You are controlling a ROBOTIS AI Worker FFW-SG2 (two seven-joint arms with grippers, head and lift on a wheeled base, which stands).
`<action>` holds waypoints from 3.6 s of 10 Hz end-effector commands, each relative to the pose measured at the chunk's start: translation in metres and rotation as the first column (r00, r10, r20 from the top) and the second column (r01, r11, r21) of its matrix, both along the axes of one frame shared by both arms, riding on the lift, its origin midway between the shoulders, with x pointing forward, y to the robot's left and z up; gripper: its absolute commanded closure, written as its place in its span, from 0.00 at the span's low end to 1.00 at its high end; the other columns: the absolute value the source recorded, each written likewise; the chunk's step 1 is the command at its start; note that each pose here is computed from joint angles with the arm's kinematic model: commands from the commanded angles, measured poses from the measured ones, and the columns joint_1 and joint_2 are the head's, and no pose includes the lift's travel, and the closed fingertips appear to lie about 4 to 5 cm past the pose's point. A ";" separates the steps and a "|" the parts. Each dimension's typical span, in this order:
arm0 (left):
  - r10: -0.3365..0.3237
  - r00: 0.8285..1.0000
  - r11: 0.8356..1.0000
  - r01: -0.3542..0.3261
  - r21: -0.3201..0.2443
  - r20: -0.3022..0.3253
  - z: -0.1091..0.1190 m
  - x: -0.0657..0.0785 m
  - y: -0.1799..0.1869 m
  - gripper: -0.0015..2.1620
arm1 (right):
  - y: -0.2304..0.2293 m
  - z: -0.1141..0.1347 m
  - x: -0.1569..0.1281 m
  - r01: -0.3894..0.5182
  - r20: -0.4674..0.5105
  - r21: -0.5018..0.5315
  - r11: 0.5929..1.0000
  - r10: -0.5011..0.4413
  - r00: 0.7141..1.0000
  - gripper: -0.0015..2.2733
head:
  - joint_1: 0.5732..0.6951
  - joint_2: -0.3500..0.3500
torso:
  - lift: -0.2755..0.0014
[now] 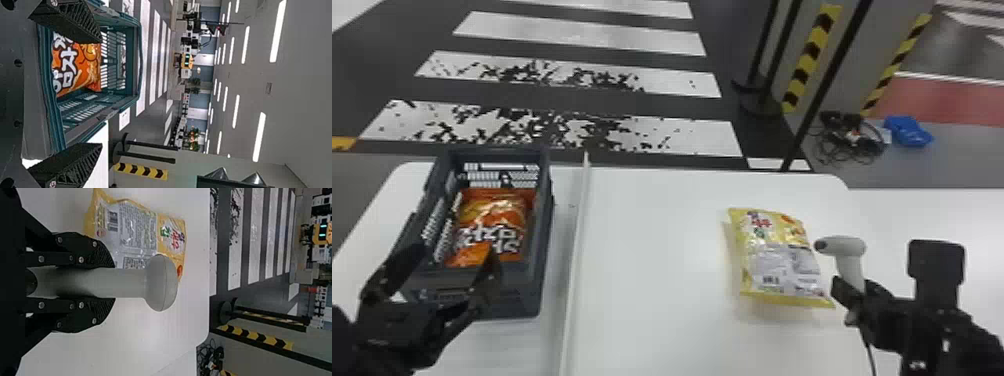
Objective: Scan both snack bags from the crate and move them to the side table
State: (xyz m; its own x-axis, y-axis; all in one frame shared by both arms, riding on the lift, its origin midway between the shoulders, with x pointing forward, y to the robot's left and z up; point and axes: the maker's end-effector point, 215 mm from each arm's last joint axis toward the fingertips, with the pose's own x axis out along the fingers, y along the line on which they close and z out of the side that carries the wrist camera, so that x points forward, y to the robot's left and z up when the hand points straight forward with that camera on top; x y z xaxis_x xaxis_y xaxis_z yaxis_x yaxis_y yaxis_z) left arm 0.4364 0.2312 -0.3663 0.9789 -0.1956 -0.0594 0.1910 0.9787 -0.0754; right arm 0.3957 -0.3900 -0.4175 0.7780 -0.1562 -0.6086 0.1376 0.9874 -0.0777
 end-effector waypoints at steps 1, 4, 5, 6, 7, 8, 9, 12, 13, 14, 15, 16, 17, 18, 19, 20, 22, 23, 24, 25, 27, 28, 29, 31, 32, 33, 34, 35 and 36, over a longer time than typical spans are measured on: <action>-0.001 1.000 1.000 0.001 -0.002 0.000 0.000 0.000 -0.001 0.03 | -0.039 0.004 0.009 0.041 0.054 -0.019 0.999 -0.040 0.998 0.99 | 1.00 0.21 | 0.64; 0.000 1.000 1.000 0.000 -0.001 -0.001 -0.001 -0.001 0.000 0.03 | -0.089 -0.017 0.024 0.075 0.086 -0.020 0.997 -0.073 0.994 0.99 | 1.00 0.08 | 0.64; 0.000 1.000 1.000 0.000 -0.001 -0.001 -0.001 -0.001 0.000 0.03 | -0.099 -0.025 0.032 0.069 0.093 -0.025 0.997 -0.067 0.993 0.99 | 1.00 0.07 | 0.64; 0.000 1.000 1.000 0.000 -0.001 -0.004 -0.002 -0.001 0.000 0.03 | -0.107 -0.032 0.038 0.066 0.100 -0.035 0.997 -0.062 0.993 0.99 | 1.00 0.05 | 0.64; 0.000 1.000 1.000 0.000 0.000 -0.007 -0.003 -0.001 0.000 0.03 | -0.115 -0.043 0.040 0.066 0.084 -0.033 0.997 -0.063 0.994 0.99 | 1.00 0.04 | 0.64; 0.000 1.000 1.000 0.000 0.000 -0.006 -0.002 0.000 0.000 0.03 | -0.117 -0.051 0.046 0.063 0.084 -0.021 0.998 -0.061 0.995 0.99 | 1.00 0.02 | 0.64; -0.002 1.000 1.000 0.002 0.001 -0.006 -0.002 0.000 0.000 0.03 | -0.120 -0.058 0.051 0.057 0.088 -0.021 0.998 -0.055 0.995 0.99 | 1.00 0.02 | 0.64; -0.005 1.000 1.000 0.005 0.005 -0.008 -0.004 0.000 0.000 0.03 | -0.121 -0.085 0.060 0.044 0.085 -0.002 0.999 -0.044 0.995 0.99 | 1.00 0.02 | 0.64; -0.007 1.000 1.000 0.007 0.001 -0.009 -0.004 0.001 0.000 0.03 | -0.124 -0.091 0.058 0.047 0.082 -0.005 0.999 -0.047 0.996 0.99 | 1.00 0.02 | 0.64; -0.008 1.000 1.000 0.008 0.002 -0.009 -0.004 0.001 0.000 0.03 | -0.126 -0.097 0.057 0.050 0.082 -0.007 0.999 -0.050 0.995 0.99 | 1.00 0.02 | 0.64; -0.009 1.000 1.000 0.009 0.002 -0.008 -0.004 0.002 -0.001 0.03 | -0.129 -0.100 0.057 0.053 0.082 -0.009 0.999 -0.052 0.995 0.99 | 1.00 0.01 | 0.64; -0.012 1.000 1.000 0.012 0.000 -0.007 -0.004 0.003 -0.002 0.03 | -0.130 -0.104 0.055 0.053 0.077 -0.010 0.999 -0.052 0.996 0.99 | 1.00 0.01 | 0.64; -0.011 1.000 1.000 0.011 0.001 -0.009 -0.005 0.002 -0.002 0.03 | -0.132 -0.107 0.054 0.050 0.073 -0.014 0.999 -0.049 0.996 0.99 | 1.00 0.00 | 0.64; -0.012 1.000 1.000 0.012 -0.001 -0.011 -0.006 0.002 -0.002 0.03 | -0.131 -0.111 0.053 0.046 0.067 -0.013 0.999 -0.045 0.997 0.99 | 1.00 0.00 | 0.64; -0.012 1.000 1.000 0.012 -0.002 -0.009 -0.005 0.002 -0.003 0.03 | -0.131 -0.113 0.052 0.047 0.066 -0.013 0.999 -0.046 0.997 0.99 | 1.00 0.00 | 0.64; -0.012 1.000 1.000 0.012 -0.001 -0.011 -0.006 0.002 -0.002 0.03 | -0.132 -0.113 0.052 0.046 0.063 -0.015 0.999 -0.045 0.997 0.98 | 1.00 0.00 | 0.64; -0.012 1.000 1.000 0.012 0.000 -0.009 -0.005 0.002 -0.002 0.03 | -0.132 -0.117 0.050 0.045 0.055 -0.011 0.999 -0.045 0.997 0.98 | 1.00 0.00 | 0.64; -0.013 1.000 1.000 0.013 0.000 -0.014 -0.007 0.001 -0.002 0.03 | -0.132 -0.118 0.049 0.047 0.058 -0.011 0.999 -0.047 0.997 0.94 | 1.00 0.00 | 0.64; -0.013 1.000 1.000 0.013 -0.001 -0.009 -0.005 0.001 -0.002 0.03 | -0.134 -0.117 0.048 0.052 0.063 -0.017 0.999 -0.051 0.997 0.87 | 1.00 0.00 | 0.64; -0.013 1.000 1.000 0.013 -0.001 -0.009 -0.005 0.001 -0.002 0.03 | -0.135 -0.114 0.048 0.052 0.076 -0.022 0.998 -0.050 0.996 0.68 | 1.00 0.00 | 0.64; -0.014 1.000 1.000 0.014 -0.001 -0.011 -0.006 0.001 -0.003 0.03 | -0.133 -0.103 0.050 0.048 0.102 -0.037 0.998 -0.044 0.994 0.06 | 1.00 0.00 | 0.64; -0.015 1.000 1.000 0.015 -0.001 -0.011 -0.006 0.000 -0.003 0.03 | -0.131 -0.093 0.051 0.048 0.123 -0.038 0.998 -0.043 0.991 0.03 | 1.00 0.00 | 0.64; -0.013 1.000 1.000 0.013 -0.001 -0.011 -0.006 0.000 -0.003 0.03 | -0.131 -0.079 0.049 0.064 0.153 -0.049 0.997 -0.055 0.987 0.03 | 1.00 0.00 | 0.64; -0.012 1.000 1.000 0.012 0.000 -0.009 -0.005 0.001 -0.002 0.03 | -0.113 -0.046 0.048 0.045 0.220 -0.008 0.999 -0.042 0.975 0.03 | 1.00 0.00 | 0.64; -0.013 1.000 1.000 0.013 -0.001 -0.012 -0.006 0.001 -0.003 0.03 | -0.096 -0.045 0.049 0.007 0.216 0.074 0.997 -0.023 0.976 0.03 | 1.00 0.00 | 0.64; -0.014 1.000 1.000 0.014 0.001 -0.011 -0.005 0.001 -0.003 0.03 | -0.079 -0.052 0.049 -0.026 0.192 0.174 0.984 -0.008 0.981 0.03 | 1.00 0.02 | 0.64; -0.014 1.000 1.000 0.014 0.004 -0.010 -0.005 0.001 -0.001 0.03 | -0.069 -0.055 0.051 -0.043 0.175 0.240 0.970 0.000 0.985 0.03 | 1.00 0.06 | 0.64; -0.015 1.000 1.000 0.015 0.006 -0.009 -0.004 0.002 -0.001 0.03 | -0.063 -0.059 0.053 -0.053 0.155 0.265 0.963 0.012 0.988 0.03 | 1.00 0.08 | 0.64; -0.015 1.000 1.000 0.015 0.006 -0.009 -0.005 0.002 -0.001 0.03 | -0.057 -0.067 0.054 -0.057 0.130 0.287 0.956 0.020 0.991 0.03 | 1.00 0.10 | 0.64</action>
